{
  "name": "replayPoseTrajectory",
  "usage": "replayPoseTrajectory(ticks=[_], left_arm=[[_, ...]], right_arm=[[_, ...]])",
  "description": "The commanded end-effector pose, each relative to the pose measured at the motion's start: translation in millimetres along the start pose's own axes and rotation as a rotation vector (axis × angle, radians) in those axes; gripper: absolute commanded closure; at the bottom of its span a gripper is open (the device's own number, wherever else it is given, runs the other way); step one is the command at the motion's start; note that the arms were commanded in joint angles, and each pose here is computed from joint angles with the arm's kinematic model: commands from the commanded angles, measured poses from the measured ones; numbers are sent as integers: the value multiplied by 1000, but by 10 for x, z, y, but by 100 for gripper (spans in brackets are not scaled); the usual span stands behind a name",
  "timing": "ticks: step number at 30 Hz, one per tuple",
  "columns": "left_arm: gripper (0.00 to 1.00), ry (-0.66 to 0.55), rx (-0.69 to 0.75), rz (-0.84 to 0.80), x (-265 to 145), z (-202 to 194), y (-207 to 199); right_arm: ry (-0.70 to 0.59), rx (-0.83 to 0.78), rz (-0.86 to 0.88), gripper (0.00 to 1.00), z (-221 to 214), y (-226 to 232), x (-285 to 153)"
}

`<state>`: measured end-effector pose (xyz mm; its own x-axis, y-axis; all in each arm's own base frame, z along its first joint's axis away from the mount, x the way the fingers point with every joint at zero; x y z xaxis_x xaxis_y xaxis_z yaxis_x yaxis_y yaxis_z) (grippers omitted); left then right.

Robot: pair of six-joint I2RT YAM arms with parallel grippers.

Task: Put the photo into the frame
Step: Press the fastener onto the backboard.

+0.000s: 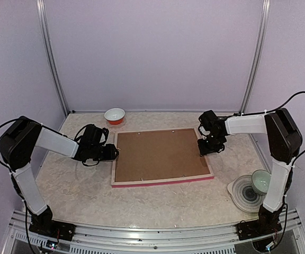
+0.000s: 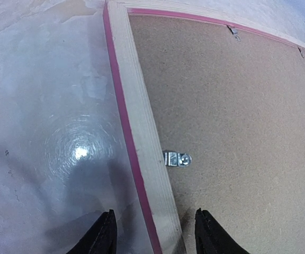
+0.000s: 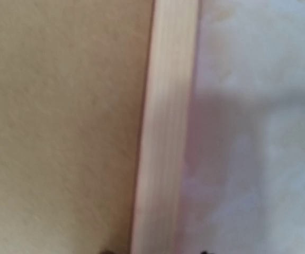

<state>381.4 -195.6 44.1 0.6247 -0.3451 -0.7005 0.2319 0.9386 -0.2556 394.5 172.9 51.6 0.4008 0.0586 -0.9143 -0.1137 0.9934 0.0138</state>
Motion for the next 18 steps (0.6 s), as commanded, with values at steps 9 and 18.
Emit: replayPoseTrajectory(ticks=[9,18], left_arm=[[50,-4,-8,13,18,7,42],[50,-3,-10,14,22,2,44]], right_arm=[[216,-81,-91,64,-545,-138,126],[112,-42,-74,60,-277,-88,-36]])
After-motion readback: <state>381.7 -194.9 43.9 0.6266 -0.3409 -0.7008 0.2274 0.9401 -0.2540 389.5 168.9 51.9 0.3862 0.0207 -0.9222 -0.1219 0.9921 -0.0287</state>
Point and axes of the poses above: each gripper's point midway between its finger pads, its own x axis out along the fingers, its own y axis along the line the jaws close on, z = x × y, the point moved 2 cm from there along -x, back along the fingers, and after that the axes turned 6 degrees about x, right-handed, at the moved point
